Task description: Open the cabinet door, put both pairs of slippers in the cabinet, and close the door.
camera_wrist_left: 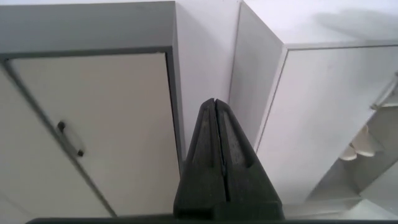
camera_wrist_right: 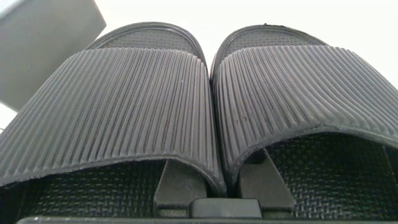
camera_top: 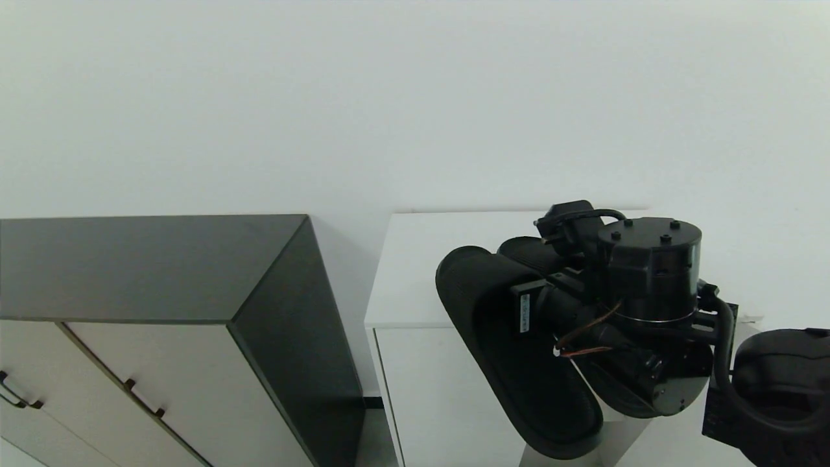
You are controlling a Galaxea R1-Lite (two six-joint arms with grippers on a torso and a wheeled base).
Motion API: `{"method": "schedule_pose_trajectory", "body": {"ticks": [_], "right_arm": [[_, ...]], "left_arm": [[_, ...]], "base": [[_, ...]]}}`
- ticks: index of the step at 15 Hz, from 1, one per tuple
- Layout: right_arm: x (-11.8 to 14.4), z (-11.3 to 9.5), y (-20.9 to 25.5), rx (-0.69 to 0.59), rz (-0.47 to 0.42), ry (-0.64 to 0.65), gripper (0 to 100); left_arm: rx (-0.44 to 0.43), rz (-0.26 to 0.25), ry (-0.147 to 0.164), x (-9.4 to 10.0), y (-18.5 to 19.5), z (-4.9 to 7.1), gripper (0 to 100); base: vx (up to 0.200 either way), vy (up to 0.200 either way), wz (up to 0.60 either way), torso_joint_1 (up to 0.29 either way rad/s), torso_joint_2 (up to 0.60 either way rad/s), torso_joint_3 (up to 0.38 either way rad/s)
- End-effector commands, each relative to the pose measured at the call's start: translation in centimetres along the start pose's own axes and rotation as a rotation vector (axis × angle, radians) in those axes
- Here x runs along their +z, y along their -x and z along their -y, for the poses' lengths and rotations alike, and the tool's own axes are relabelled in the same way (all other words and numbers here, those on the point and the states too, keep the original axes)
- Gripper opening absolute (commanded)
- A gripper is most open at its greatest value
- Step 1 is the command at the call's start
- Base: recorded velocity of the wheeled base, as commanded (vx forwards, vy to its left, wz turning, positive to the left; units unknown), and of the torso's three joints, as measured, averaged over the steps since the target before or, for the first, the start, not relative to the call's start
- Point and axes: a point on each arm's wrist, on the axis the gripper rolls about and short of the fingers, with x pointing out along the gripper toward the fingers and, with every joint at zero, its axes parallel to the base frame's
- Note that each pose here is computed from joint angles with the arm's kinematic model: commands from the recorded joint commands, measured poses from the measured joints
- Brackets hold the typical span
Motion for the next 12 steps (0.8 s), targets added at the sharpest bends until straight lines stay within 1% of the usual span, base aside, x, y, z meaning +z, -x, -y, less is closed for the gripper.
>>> {"method": "schedule_pose_trajectory", "body": {"ticks": [1,9,12], "right_arm": [[-0.09,0.00,-0.06,-0.001,-0.002,0.001,0],[-0.13,0.03,-0.12,-0.003,-0.003,0.001,0],[-0.21,0.05,-0.10,-0.003,-0.006,0.003,0]], "left_arm": [[0.000,0.000,0.000,0.00,-0.01,0.00,0],[0.000,0.000,0.000,0.00,-0.01,0.00,0],[0.000,0.000,0.000,0.00,-0.01,0.00,0]], "base": [[-0.200,0.000,0.00,-0.007,0.00,-0.002],[-0.200,0.000,0.00,0.002,0.00,0.001],[0.000,0.000,0.00,0.000,0.00,0.000]]}}
